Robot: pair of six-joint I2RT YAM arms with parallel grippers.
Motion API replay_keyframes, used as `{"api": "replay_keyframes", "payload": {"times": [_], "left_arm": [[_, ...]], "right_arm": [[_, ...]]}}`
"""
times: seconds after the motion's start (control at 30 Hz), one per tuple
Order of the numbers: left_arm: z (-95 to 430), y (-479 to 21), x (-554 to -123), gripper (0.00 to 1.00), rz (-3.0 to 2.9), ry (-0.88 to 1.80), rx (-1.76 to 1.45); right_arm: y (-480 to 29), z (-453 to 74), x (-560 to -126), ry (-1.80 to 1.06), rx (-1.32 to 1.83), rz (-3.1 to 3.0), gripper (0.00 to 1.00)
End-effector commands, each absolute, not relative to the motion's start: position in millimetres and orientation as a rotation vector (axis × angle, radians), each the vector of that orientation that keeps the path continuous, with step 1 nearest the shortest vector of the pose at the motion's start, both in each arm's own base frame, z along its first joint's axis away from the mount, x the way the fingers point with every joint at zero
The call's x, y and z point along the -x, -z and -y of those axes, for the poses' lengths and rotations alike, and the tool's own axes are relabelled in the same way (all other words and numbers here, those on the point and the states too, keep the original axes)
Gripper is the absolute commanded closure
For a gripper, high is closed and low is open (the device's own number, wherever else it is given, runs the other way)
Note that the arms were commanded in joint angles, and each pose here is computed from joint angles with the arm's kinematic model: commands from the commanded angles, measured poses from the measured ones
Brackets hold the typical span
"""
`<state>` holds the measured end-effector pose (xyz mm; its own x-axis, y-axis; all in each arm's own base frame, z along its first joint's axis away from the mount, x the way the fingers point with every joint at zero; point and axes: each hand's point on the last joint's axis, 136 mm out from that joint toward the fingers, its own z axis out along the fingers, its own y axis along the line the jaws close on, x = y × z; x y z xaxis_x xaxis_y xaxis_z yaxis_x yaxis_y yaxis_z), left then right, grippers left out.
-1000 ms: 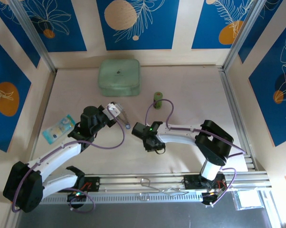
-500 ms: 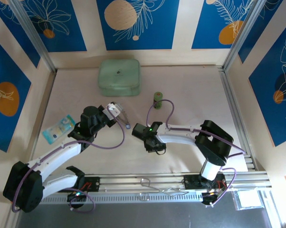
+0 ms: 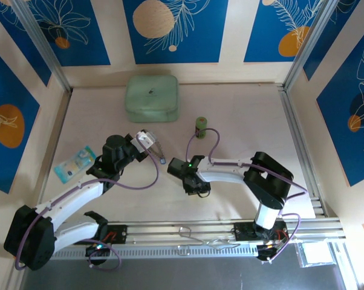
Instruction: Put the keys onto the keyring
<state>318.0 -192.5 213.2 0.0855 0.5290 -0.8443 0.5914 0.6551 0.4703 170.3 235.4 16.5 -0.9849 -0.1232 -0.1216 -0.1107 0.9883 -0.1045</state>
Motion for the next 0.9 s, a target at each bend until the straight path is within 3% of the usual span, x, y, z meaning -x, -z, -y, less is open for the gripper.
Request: {"api": "replay_keyframes", "payload": {"times": [0.0, 0.27, 0.4, 0.5, 0.7, 0.87], "left_arm": [[193, -227, -320, 1.00, -1.507, 0.057, -0.940], [193, -226, -320, 1.00, -1.507, 0.050, -0.941], [192, -226, -320, 1.00, -1.508, 0.048, -0.941], [192, -226, -320, 1.00, -1.507, 0.045, -0.941], [192, -225, -320, 1.00, -1.509, 0.046, -0.943], [192, -226, -320, 1.00, -1.506, 0.042, -0.943]], "right_arm": [[-14, -231, -170, 0.186, 0.147, -3.020, 0.72], [-19, -219, -167, 0.252, 0.193, -3.010, 0.88], [-19, -210, -159, 0.268, 0.246, -3.022, 0.89], [-18, -200, -154, 0.294, 0.273, -3.033, 0.86], [-27, -221, -159, 0.097, 0.338, -3.015, 0.60], [-29, -223, -164, 0.113, 0.308, -3.018, 0.57]]}}
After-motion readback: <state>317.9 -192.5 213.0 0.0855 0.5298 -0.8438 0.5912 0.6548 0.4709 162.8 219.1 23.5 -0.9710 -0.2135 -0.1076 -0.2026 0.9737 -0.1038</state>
